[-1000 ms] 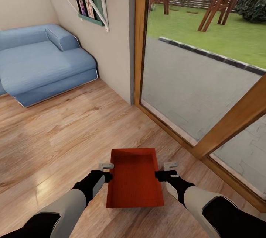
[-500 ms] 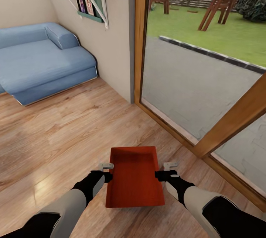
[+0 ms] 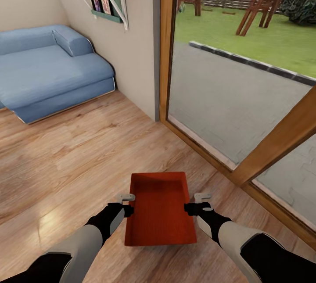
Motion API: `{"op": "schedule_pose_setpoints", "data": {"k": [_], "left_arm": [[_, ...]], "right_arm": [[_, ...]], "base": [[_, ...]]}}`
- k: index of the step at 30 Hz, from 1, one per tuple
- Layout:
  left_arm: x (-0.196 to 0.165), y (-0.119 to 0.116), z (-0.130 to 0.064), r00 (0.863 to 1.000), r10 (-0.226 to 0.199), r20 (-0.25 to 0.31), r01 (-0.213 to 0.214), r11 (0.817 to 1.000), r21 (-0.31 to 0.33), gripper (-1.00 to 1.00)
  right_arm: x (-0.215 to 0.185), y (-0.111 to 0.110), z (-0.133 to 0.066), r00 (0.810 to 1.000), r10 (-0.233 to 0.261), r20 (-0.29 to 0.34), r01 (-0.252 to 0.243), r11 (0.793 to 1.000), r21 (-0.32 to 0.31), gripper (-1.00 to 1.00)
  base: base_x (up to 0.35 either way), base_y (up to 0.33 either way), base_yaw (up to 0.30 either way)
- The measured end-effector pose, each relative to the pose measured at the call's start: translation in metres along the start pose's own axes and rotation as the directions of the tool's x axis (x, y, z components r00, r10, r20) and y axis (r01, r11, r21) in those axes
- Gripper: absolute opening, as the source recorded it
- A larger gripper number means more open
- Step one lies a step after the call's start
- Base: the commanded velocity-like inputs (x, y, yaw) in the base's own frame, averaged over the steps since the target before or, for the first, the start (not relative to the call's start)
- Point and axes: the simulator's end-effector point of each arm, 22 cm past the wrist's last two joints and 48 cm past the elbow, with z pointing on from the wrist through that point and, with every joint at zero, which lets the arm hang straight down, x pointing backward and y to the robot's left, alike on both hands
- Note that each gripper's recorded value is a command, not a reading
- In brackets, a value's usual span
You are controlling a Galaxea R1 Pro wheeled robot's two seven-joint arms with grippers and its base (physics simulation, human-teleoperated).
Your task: Move the two storage containers from the living room to the garage. In the garage, place one container on the floor and stack the other container on top of it (either order is fine).
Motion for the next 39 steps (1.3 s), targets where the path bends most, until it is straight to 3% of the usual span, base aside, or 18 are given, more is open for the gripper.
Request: {"op": "schedule_pose_setpoints", "data": {"k": [39], "left_arm": [[0.033,-0.004,0.074,1.0,-0.001,0.003,0.001,1.0,0.0,1.0]], "right_arm": [[0.048,0.002,0.066,1.0,0.0,0.001,0.0,1.0,0.001,1.0]], "base": [[0.0,0.0,0.0]]}}
